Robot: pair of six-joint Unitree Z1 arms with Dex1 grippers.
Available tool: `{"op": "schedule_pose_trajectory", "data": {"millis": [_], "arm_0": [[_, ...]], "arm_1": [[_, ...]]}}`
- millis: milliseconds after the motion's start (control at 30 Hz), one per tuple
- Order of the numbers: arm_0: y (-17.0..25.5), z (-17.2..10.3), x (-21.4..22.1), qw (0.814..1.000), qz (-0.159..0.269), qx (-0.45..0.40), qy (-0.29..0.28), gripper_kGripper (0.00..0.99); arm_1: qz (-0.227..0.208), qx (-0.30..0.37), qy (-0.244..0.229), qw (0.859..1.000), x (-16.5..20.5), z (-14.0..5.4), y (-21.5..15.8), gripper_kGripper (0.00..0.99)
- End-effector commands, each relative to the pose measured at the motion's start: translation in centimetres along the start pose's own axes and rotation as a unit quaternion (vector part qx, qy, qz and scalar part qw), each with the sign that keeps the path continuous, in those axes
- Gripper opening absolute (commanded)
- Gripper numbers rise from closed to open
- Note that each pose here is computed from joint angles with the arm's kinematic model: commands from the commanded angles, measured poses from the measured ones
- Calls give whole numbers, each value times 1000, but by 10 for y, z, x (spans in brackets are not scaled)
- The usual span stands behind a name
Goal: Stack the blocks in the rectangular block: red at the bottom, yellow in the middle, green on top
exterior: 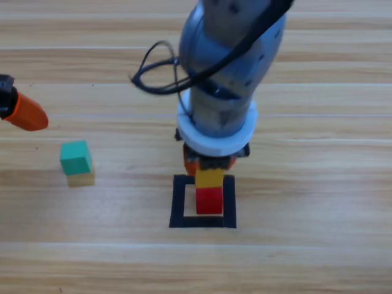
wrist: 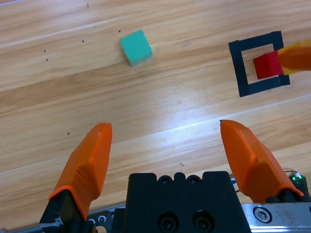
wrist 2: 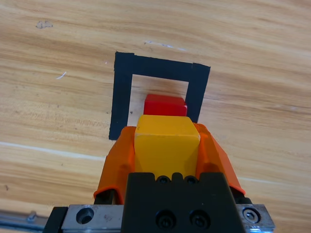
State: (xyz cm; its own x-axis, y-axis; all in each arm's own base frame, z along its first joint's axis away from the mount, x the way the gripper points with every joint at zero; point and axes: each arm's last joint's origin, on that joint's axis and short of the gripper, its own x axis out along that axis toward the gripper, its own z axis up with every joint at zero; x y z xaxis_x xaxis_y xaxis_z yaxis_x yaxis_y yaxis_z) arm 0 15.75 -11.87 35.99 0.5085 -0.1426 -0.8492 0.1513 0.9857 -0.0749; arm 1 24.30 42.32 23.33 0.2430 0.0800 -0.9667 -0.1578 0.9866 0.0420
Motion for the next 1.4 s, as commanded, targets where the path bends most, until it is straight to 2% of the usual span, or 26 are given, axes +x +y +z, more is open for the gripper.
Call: {"op": "schedule_pose_trajectory", "data": {"millis": [33,1400], "arm_0": [[3,0,9,1000,11,-2,11,946],[-1,-1,29,1000,18,2,22,931]], "arm_1": [[-35,-16,15,999,36,-10,11,0],[-48,-20,26,998,57,-11,14,0]]}}
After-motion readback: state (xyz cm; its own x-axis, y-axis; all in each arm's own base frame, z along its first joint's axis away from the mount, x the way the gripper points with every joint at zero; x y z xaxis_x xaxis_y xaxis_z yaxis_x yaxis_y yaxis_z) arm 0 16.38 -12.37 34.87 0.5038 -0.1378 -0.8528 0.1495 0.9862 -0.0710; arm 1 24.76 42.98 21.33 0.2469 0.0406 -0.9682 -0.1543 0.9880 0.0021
